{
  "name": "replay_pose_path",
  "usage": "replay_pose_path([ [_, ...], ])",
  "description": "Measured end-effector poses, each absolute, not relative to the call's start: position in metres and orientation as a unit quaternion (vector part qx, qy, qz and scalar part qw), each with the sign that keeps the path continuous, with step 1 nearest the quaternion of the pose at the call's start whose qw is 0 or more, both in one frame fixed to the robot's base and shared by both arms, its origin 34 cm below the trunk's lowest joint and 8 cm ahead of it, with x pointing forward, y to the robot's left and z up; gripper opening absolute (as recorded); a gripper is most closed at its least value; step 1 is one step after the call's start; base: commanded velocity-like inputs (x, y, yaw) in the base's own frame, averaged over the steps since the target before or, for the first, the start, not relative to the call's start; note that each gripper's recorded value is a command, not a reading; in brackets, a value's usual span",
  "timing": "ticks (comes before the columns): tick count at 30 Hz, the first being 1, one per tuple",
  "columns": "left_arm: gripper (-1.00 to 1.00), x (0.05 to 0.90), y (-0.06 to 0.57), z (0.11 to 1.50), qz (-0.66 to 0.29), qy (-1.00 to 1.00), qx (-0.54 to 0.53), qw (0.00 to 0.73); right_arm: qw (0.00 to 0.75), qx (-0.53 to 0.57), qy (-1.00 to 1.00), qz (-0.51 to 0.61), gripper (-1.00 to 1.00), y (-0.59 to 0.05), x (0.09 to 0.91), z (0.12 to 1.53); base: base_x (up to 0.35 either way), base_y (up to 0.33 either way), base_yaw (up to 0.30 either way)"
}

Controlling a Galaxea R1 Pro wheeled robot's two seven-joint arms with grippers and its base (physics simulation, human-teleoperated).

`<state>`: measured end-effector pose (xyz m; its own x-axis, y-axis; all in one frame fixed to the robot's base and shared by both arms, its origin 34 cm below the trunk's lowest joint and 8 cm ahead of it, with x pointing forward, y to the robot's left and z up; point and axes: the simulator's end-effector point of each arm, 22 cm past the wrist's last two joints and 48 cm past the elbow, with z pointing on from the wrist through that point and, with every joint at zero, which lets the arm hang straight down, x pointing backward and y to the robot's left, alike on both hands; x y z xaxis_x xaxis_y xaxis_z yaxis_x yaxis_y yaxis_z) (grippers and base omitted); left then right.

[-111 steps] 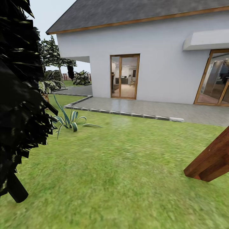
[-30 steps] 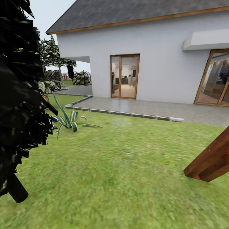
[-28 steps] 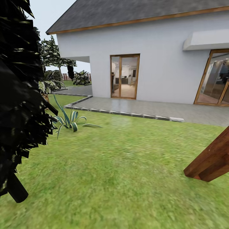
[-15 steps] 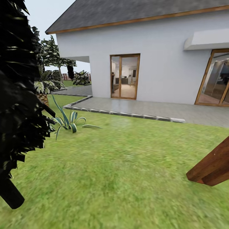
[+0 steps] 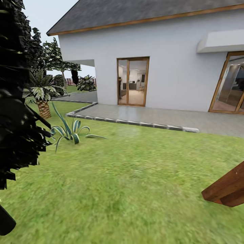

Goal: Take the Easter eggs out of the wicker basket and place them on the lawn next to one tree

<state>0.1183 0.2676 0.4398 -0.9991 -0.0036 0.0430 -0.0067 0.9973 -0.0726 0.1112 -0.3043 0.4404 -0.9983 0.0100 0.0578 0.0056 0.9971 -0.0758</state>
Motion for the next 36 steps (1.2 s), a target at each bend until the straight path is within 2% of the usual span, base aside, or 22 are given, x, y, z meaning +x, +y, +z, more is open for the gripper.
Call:
replay_pose_path([
  [36, 1.00, 0.1185, 0.2674, 0.4397, 0.036, -0.999, 0.004, 0.021, 0.030, 0.001, -0.999, 0.038, 1.00, -0.3048, 0.1109, 0.4404, 0.321, 0.000, 0.000],
])
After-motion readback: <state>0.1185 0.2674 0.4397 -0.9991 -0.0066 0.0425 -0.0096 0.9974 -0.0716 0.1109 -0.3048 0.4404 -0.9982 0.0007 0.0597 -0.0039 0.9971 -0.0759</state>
